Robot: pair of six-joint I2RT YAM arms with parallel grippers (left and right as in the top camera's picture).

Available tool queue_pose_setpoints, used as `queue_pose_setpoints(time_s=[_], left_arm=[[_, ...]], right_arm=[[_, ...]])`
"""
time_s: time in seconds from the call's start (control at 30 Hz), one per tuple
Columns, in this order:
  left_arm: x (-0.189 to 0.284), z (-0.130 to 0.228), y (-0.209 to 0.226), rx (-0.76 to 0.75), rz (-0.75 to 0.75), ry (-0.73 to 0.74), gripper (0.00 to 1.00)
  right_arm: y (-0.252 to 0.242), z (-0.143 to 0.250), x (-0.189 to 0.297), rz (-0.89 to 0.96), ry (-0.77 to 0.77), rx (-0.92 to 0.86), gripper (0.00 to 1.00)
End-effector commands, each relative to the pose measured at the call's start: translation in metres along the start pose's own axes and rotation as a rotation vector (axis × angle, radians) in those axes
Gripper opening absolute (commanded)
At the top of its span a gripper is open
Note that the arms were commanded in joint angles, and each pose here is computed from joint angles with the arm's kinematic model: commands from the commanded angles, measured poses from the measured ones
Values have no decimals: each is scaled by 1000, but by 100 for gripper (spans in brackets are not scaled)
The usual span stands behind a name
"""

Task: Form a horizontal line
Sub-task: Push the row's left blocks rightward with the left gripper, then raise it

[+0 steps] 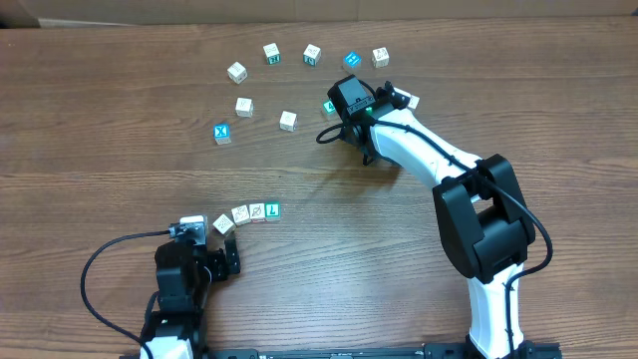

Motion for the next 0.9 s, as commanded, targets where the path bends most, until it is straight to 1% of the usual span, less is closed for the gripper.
queue_pose_setpoints(time_s=[0.0, 0.17, 0.33, 0.57, 0.87], left_arm=[[7, -6, -1, -8, 1, -38, 99], [17, -6, 2, -12, -17, -55, 100], [28, -30, -5, -43, 13, -190, 100], [53, -65, -20, -139, 61, -406, 100], [74, -86, -22, -137, 70, -552, 100]], right_arm=[[-2, -6, 9, -9, -24, -14, 100], [-2, -6, 9, -9, -24, -14, 100], [-2, -6, 9, -9, -24, -14, 100], [-2, -6, 9, -9, -24, -14, 100], [-2, -6, 9, -9, -24, -14, 100]])
Point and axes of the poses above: each gripper's point midway between its finger pads, its own x axis back along the fingers, its own y axis along the line the jaws close on, z = x × y, the point moved 3 cm from there along x, back along the fingers, and after that the axes turned 2 degrees about x, right-handed, at the moved point
